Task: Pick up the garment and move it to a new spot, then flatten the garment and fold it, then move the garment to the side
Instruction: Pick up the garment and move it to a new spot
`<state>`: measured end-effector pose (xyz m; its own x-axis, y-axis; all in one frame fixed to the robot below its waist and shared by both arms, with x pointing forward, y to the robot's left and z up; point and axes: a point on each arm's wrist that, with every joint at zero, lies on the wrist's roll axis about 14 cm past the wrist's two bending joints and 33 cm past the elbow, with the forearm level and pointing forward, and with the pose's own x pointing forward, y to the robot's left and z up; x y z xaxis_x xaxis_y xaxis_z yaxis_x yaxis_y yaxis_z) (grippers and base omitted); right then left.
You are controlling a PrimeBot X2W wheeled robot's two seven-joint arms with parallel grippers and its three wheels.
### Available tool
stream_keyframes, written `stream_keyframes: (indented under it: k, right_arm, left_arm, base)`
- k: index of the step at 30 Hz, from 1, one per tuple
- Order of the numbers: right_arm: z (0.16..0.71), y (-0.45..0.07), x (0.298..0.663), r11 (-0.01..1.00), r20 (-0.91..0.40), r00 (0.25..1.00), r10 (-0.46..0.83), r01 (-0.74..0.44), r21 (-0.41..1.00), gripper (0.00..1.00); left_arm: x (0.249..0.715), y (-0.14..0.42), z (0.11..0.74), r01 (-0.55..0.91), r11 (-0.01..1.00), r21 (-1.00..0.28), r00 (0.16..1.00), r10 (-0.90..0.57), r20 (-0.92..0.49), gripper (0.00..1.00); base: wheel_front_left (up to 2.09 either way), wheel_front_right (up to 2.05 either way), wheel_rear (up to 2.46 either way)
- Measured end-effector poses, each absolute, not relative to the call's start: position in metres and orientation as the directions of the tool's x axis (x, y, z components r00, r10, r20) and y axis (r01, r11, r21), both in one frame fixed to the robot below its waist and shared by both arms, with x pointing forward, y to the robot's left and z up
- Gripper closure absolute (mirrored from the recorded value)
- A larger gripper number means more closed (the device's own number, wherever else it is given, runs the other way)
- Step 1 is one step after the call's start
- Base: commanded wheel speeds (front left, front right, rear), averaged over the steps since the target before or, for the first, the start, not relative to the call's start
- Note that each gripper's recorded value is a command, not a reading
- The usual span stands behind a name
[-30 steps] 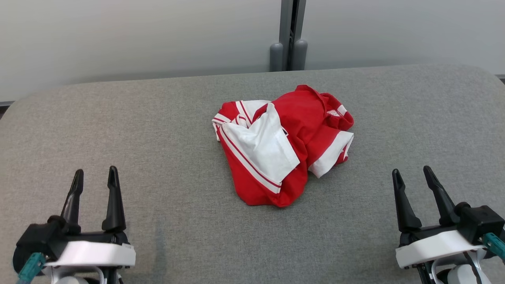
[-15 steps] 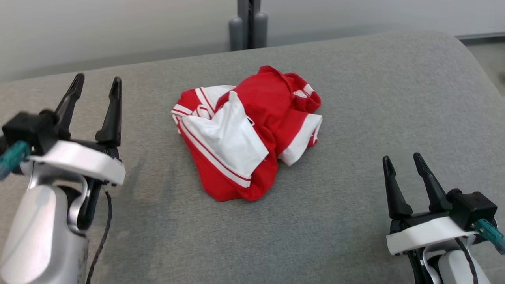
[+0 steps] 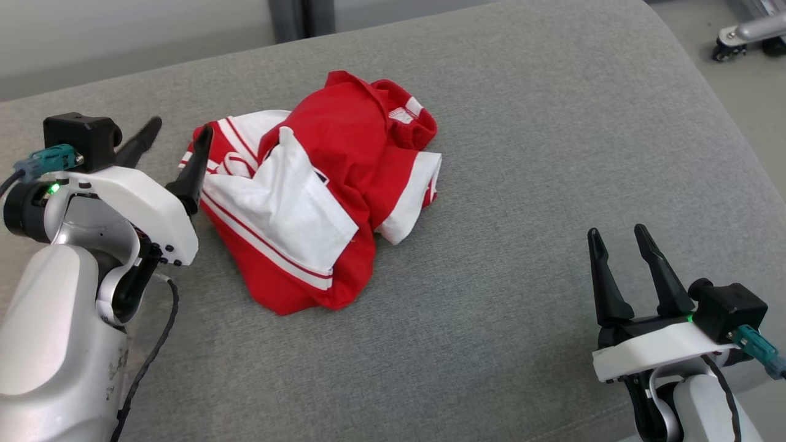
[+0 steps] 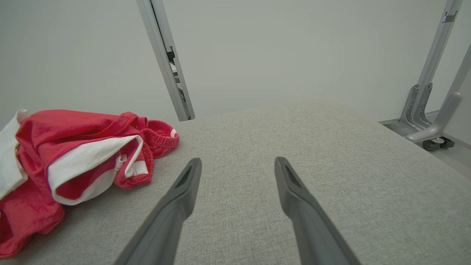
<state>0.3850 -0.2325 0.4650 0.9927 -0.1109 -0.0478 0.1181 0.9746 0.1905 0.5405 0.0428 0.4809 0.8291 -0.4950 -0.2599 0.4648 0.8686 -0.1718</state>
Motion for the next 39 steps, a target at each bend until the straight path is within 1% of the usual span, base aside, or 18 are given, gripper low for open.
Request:
stream_keyframes:
  k: [2,4,11,15,16,17,18,19,22,24,26,28,30,34,35,36,39]
  right_arm:
    - [0.465,-0.237,0.384,0.973,-0.051,0.991,-0.124,0.131,0.188,0.00]
    - [0.463,-0.240,0.381,0.971,-0.056,0.989,-0.135,0.143,0.190,0.00]
    - [0.464,-0.243,0.380,0.968,-0.057,0.987,-0.147,0.156,0.198,0.00]
    - [0.464,-0.246,0.381,0.966,-0.056,0.986,-0.154,0.162,0.200,0.00]
    - [0.464,-0.247,0.380,0.966,-0.057,0.986,-0.156,0.165,0.200,0.00]
    - [0.464,-0.247,0.380,0.965,-0.059,0.986,-0.158,0.167,0.201,0.00]
    - [0.463,-0.248,0.380,0.965,-0.060,0.985,-0.159,0.168,0.200,0.00]
    - [0.463,-0.248,0.380,0.965,-0.060,0.985,-0.161,0.170,0.200,0.00]
    - [0.463,-0.248,0.379,0.965,-0.060,0.985,-0.162,0.171,0.200,0.00]
    - [0.464,-0.250,0.379,0.964,-0.057,0.984,-0.166,0.174,0.201,0.00]
    - [0.466,-0.250,0.380,0.965,-0.051,0.985,-0.165,0.172,0.199,0.00]
    - [0.468,-0.248,0.381,0.966,-0.043,0.986,-0.158,0.163,0.198,0.00]
    - [0.471,-0.245,0.383,0.969,-0.035,0.988,-0.150,0.154,0.196,0.00]
    - [0.474,-0.237,0.387,0.972,-0.019,0.992,-0.124,0.126,0.199,0.00]
    - [0.476,-0.234,0.389,0.974,-0.015,0.993,-0.116,0.116,0.196,0.00]
    - [0.478,-0.229,0.391,0.976,-0.005,0.995,-0.100,0.099,0.195,0.00]
    - [0.482,-0.223,0.393,0.978,0.009,0.996,-0.083,0.080,0.195,0.00]
  left_arm:
    - [0.537,0.037,0.462,0.471,0.860,-0.193,0.789,-0.509,-0.343,0.00]
    - [0.534,0.032,0.451,0.477,0.853,-0.212,0.757,-0.521,-0.394,0.00]
    - [0.515,0.027,0.407,0.492,0.842,-0.221,0.619,-0.516,-0.592,0.00]
    - [0.504,0.021,0.389,0.493,0.835,-0.245,0.541,-0.515,-0.665,0.00]
    - [0.502,0.020,0.386,0.489,0.835,-0.251,0.526,-0.512,-0.679,0.03]
    - [0.499,0.020,0.382,0.491,0.835,-0.250,0.510,-0.508,-0.694,0.32]
    - [0.497,0.021,0.378,0.492,0.836,-0.243,0.498,-0.499,-0.709,0.95]
    - [0.496,0.020,0.376,0.495,0.835,-0.240,0.492,-0.497,-0.715,1.00]
    - [0.494,0.019,0.375,0.499,0.835,-0.234,0.489,-0.494,-0.719,1.00]
    - [0.495,0.020,0.378,0.498,0.836,-0.232,0.503,-0.497,-0.707,1.00]
    - [0.499,0.020,0.387,0.502,0.835,-0.223,0.540,-0.505,-0.674,1.00]
    - [0.508,0.021,0.404,0.506,0.837,-0.209,0.603,-0.517,-0.608,1.00]
    - [0.518,0.020,0.427,0.505,0.838,-0.206,0.667,-0.530,-0.524,1.00]
    - [0.530,0.016,0.478,0.520,0.831,-0.197,0.756,-0.556,-0.347,1.00]
    - [0.533,0.016,0.494,0.524,0.830,-0.191,0.777,-0.558,-0.293,1.00]
    - [0.538,0.014,0.527,0.537,0.823,-0.184,0.802,-0.566,-0.193,1.00]
    - [0.539,0.005,0.579,0.569,0.805,-0.167,0.811,-0.583,-0.047,1.00]
  base:
    - [0.00,0.00,0.00]
    - [0.00,0.00,0.00]
    - [0.00,0.00,0.00]
    - [0.00,0.00,0.00]
    - [0.00,0.00,0.00]
    - [0.00,0.00,0.00]
    - [0.00,0.00,0.00]
    - [0.00,0.00,0.00]
    - [0.00,0.00,0.00]
    - [0.00,0.00,0.00]
    - [0.00,0.00,0.00]
    - [0.00,0.00,0.00]
    - [0.00,0.00,0.00]
    - [0.00,0.00,0.00]
    - [0.00,0.00,0.00]
    - [0.00,0.00,0.00]
    - [0.00,0.00,0.00]
